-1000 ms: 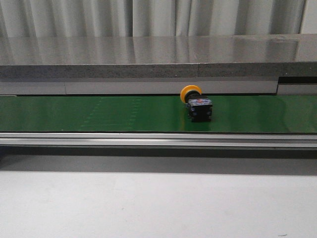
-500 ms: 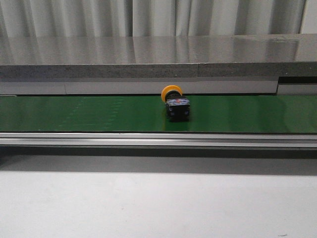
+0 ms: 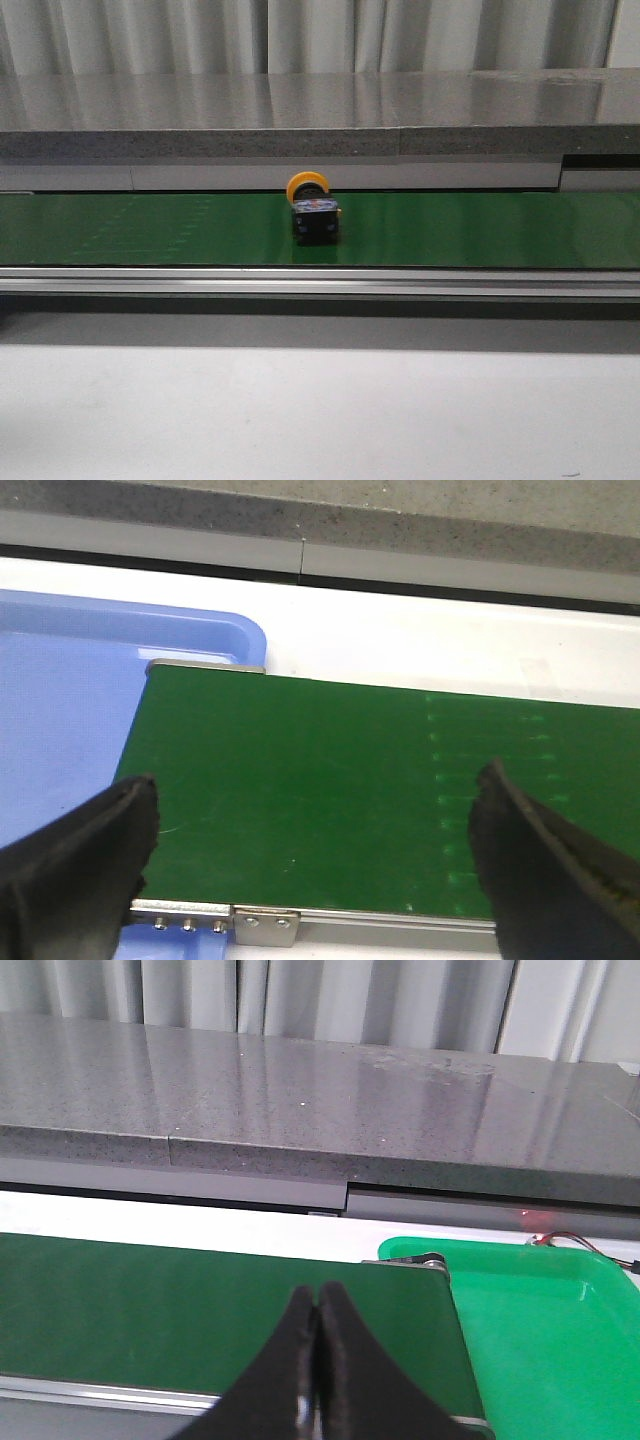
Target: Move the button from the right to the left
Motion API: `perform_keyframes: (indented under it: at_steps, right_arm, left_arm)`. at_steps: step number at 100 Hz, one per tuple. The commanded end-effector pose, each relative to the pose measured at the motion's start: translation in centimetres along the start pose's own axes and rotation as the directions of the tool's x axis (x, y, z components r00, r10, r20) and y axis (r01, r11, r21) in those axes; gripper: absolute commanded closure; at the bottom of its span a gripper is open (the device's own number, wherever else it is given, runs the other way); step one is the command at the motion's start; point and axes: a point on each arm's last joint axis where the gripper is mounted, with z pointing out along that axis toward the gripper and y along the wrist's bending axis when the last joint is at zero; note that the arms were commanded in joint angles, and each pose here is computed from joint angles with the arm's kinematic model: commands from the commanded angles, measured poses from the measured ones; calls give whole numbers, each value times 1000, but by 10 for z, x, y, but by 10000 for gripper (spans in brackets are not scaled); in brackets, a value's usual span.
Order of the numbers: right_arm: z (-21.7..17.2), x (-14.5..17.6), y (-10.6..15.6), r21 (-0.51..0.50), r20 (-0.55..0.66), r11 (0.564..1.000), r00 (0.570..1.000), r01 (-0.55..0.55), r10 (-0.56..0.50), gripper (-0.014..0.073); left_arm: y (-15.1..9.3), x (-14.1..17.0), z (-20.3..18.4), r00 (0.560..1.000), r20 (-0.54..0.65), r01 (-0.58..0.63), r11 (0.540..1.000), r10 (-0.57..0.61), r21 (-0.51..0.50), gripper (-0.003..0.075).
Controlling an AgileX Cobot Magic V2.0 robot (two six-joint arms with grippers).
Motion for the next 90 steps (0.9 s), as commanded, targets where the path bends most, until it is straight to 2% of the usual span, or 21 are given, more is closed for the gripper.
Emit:
perform_keyframes:
  at_steps: [1,17,35,64,82,90]
  right_arm:
    - [-2,-15,-1,7,88,1000,996,5,-6,662]
    - [-2,-15,-1,7,88,1000,996,5,-6,662]
    - [-2,-15,-1,7,88,1000,996,5,-6,662]
    - [-2,-15,-1,7,88,1000,996,5,-6,662]
    - [-2,-15,-1,7,88,1000,996,5,-6,662]
    - [-2,-15,-1,7,88,1000,996,5,-6,662]
  left_arm:
    - [-4,-27,1,997,74,12,1000,-13,14,81]
    - [-21,-47,22,996,-88,-15,999,19,51,81]
    - [-47,-58,51,965,-256,-26,995,51,100,81]
    - [-97,-69,75,938,-338,-16,983,78,181,82]
    - [-113,-70,90,919,-388,-35,993,75,109,82]
    - [-119,-68,96,903,-421,-46,993,88,107,82]
